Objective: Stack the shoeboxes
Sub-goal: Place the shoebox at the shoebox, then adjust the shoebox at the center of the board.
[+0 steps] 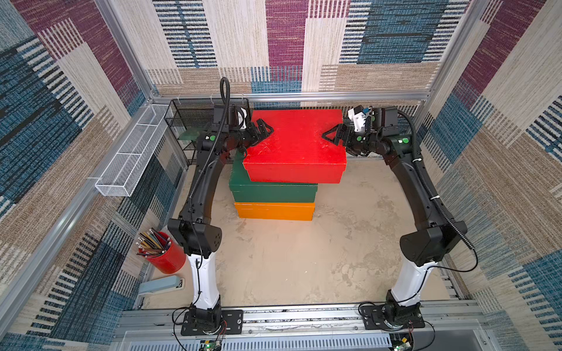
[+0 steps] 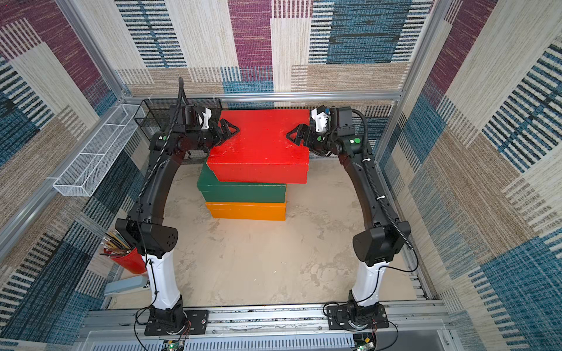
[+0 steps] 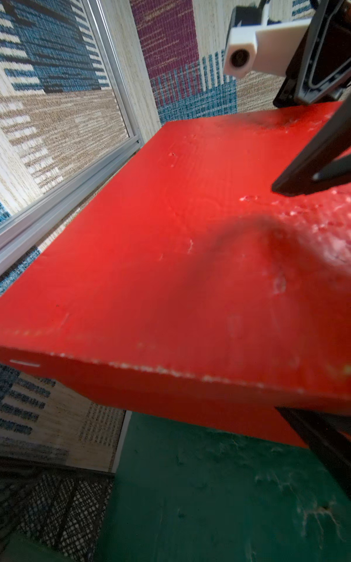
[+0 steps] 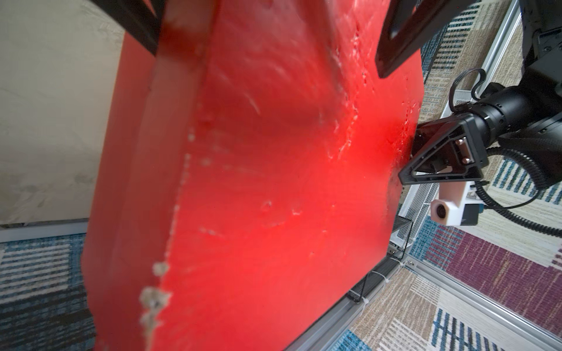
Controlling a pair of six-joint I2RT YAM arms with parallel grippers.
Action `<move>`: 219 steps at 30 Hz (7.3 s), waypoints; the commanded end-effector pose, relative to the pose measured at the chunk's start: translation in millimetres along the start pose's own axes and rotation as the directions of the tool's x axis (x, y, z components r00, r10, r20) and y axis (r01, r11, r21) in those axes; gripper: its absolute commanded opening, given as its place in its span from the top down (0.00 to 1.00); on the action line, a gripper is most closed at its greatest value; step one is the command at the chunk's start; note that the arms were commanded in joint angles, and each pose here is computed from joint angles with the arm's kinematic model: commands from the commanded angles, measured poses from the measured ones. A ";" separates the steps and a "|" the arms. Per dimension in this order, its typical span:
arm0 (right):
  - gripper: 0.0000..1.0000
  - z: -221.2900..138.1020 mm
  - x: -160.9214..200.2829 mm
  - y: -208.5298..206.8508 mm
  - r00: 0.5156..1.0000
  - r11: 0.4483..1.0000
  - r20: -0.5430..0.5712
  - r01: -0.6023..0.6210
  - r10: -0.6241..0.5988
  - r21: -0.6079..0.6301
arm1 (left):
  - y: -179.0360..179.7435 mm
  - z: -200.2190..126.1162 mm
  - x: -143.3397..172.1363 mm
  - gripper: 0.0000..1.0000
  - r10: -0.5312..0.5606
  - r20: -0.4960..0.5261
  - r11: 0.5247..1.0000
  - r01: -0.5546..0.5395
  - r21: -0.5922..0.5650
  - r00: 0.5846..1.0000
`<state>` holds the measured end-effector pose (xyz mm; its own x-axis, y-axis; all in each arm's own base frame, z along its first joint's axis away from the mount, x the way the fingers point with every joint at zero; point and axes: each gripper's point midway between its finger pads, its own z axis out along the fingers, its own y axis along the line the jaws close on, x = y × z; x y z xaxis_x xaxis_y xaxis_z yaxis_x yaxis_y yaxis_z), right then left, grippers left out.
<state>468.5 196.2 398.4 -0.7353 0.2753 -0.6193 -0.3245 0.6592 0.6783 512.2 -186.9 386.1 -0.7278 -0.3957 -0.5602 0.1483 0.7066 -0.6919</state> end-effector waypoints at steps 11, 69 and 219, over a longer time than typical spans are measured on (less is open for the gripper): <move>0.05 -1.9 9.8 27.3 0.997 0.986 -0.062 0.041 -0.051 -0.163 | -13.2 -11.8 34.0 0.00 0.086 -0.137 0.994 -0.074 0.085 0.987; 0.05 -6.8 12.9 -26.1 0.998 1.000 -0.059 0.007 -0.009 -0.027 | 161.0 -109.0 -5.3 0.00 -0.193 0.146 0.979 0.201 -0.039 0.970; 0.05 -129.7 44.0 6.8 0.953 0.970 0.213 0.182 -0.214 0.160 | 95.6 -215.4 23.5 0.00 -0.155 0.392 0.985 0.112 0.130 0.907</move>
<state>353.3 131.3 424.7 -0.5121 0.2508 -0.8215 -0.3654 0.8019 0.4726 359.9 -19.0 405.5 -0.4283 -0.6172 -0.6600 0.2031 0.6459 -0.7359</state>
